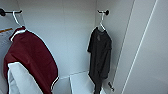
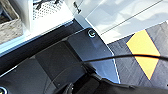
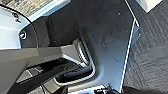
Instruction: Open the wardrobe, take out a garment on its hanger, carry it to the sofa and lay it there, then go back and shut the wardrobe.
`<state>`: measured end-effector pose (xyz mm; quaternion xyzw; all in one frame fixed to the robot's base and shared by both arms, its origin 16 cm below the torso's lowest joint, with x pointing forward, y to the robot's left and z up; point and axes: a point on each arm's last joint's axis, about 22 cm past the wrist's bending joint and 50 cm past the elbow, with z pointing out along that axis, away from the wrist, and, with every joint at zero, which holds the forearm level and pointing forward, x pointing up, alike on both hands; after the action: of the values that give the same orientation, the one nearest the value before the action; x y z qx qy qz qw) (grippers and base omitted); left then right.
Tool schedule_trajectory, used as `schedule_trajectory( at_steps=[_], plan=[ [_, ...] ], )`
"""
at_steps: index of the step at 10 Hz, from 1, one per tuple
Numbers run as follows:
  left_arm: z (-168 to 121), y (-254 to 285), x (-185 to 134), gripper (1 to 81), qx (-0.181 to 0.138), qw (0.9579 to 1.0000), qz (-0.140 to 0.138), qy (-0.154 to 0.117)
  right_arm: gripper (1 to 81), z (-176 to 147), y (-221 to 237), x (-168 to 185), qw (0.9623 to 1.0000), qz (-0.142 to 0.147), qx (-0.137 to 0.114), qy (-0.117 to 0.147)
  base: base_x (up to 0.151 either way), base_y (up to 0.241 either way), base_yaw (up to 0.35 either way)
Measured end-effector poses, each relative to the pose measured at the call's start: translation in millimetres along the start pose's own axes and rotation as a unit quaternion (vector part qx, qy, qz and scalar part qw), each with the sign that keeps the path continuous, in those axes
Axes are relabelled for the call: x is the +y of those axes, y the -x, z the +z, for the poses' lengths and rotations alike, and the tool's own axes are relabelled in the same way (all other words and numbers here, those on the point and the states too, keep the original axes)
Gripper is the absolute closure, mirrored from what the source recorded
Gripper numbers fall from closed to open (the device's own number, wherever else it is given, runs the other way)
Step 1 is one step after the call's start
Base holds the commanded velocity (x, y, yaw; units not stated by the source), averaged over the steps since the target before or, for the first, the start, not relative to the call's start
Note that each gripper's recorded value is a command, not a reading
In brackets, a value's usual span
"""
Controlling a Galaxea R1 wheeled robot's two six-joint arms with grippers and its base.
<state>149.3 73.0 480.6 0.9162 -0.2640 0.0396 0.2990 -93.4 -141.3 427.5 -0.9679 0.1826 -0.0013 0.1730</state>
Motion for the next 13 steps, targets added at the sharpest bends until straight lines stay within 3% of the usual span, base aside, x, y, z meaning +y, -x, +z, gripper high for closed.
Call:
schedule_trajectory(
  at_steps=[4,7,10,13],
  plan=[
    [-4.8,-47.7,-3.6,1.0,0.009,0.9999,0.005,0.006,1.0,0.0,-2.8,-0.5,1.0000,0.001,0.003,0.000,0.000,0.000,0.000],
    [-18.6,-147.2,-23.4,1.0,0.051,0.9983,0.026,-0.012,1.0,-0.1,-0.2,0.0,1.0000,0.002,0.001,0.000,0.000,0.000,0.000],
    [-13.7,-175.6,2.0,1.0,0.037,0.9986,0.036,0.010,1.0,-0.3,0.1,0.5,1.0000,0.002,0.001,0.001,0.000,0.000,0.000],
    [-16.8,-208.7,22.7,1.0,0.047,0.9971,0.054,0.026,1.0,-0.4,-2.2,0.9,1.0000,0.002,0.002,0.001,0.000,0.000,0.000]
  ],
)
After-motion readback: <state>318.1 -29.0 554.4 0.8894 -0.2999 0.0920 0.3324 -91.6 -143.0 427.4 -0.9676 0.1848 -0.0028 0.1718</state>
